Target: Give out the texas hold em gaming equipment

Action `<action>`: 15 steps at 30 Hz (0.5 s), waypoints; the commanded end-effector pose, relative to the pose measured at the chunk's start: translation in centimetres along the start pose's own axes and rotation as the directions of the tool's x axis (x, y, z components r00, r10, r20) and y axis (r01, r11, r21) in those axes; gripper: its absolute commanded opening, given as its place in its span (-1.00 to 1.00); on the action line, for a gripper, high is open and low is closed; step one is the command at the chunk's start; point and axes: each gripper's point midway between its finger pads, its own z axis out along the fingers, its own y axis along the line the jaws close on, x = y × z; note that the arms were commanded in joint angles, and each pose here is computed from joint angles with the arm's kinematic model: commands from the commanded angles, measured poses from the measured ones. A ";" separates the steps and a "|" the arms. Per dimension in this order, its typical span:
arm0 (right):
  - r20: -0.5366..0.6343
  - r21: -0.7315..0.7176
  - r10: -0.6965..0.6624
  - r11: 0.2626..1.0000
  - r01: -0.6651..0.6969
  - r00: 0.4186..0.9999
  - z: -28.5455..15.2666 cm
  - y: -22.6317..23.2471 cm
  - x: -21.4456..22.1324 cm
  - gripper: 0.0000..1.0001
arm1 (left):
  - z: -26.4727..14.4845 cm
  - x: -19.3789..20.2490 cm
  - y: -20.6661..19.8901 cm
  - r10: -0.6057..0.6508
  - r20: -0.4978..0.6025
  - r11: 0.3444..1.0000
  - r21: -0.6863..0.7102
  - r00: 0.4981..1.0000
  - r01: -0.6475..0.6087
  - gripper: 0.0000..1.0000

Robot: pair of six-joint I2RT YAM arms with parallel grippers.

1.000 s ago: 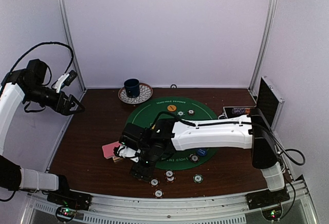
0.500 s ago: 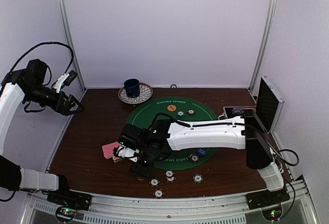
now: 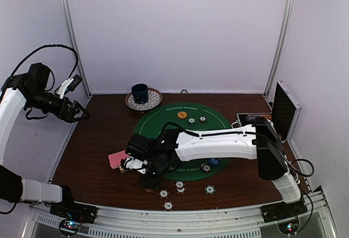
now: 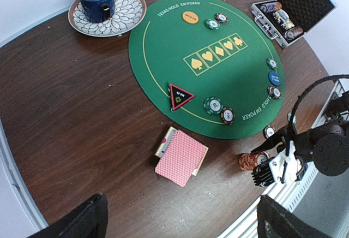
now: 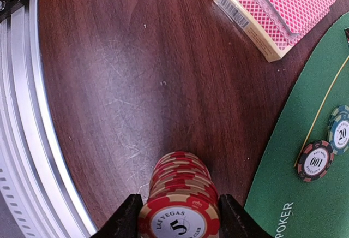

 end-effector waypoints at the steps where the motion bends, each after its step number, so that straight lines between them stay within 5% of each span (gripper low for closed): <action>1: 0.042 -0.005 0.010 1.000 -0.010 0.999 -1.0 -0.3 -1.4 0.03 | -0.3 -0.2 -0.2 0.023 0.019 1.000 0.001 1.000 -0.023 0.95; 15: 0.047 0.000 0.007 1.000 -0.007 0.999 -1.4 -0.3 -1.6 0.03 | -0.3 -0.1 -0.3 0.021 0.018 1.000 0.005 1.000 -0.021 0.95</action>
